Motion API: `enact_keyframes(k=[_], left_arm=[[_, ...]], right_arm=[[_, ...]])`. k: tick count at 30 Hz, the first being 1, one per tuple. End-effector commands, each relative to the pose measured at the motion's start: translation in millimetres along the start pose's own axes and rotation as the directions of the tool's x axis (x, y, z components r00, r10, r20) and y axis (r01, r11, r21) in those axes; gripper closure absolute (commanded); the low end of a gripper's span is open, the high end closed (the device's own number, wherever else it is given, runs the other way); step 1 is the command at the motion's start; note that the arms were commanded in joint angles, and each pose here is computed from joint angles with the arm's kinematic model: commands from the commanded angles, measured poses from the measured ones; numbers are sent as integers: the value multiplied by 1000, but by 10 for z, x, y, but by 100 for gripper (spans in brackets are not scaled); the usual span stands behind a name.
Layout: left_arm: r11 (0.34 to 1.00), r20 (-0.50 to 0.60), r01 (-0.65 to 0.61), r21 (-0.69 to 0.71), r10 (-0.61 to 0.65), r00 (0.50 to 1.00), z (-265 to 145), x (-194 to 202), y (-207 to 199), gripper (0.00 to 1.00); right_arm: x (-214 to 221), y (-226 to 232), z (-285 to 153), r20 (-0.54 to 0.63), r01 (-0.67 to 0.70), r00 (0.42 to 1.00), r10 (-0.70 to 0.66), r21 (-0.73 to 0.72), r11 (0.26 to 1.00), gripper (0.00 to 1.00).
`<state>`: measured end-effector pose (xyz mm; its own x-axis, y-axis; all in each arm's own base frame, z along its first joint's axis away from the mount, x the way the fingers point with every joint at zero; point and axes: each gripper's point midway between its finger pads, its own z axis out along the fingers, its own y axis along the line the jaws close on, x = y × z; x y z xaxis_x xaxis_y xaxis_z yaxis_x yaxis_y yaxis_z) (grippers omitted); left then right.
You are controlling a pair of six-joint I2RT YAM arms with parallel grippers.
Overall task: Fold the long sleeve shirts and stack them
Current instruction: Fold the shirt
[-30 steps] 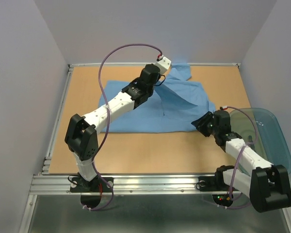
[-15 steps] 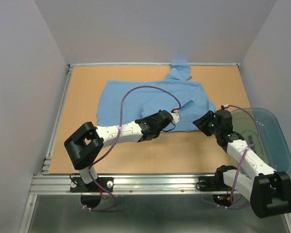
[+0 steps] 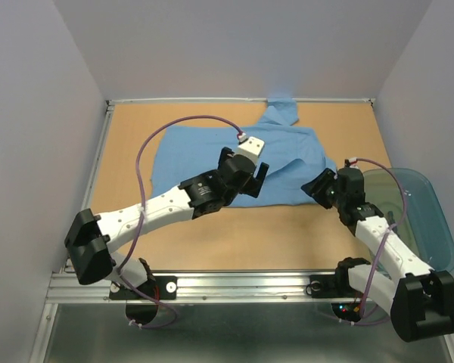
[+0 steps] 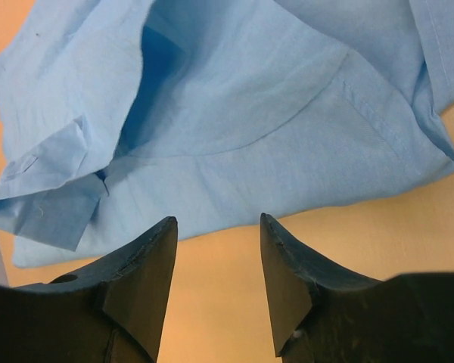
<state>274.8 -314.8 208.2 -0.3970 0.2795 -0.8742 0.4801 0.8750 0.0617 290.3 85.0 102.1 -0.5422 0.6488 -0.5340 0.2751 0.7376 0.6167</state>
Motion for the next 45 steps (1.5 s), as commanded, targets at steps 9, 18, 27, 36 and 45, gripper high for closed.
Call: enact_keyframes(k=[9,18,27,36,45], left_arm=[[730,-98,670,-135,-683,724,-20,530,675,4],[593,-19,768,-240,-794,607,92,838,1193,10],[423,81,886,-191,-892,444,283,1045,1592,19],[382,95,896,-225,-907,411,443,1377,1854,21],[221,181,921,-320,-940,288,327,1976,2203,21]], right_arm=[[-247,1004,18,15,238,970,-242,-247,939,29],[169,1518,231,-40,277,954,-299,-277,920,20],[391,1203,429,-52,190,978,-204,-199,961,27],[499,793,633,-129,-1,991,-27,-213,977,32],[594,100,843,-175,-106,981,83,-127,986,32]])
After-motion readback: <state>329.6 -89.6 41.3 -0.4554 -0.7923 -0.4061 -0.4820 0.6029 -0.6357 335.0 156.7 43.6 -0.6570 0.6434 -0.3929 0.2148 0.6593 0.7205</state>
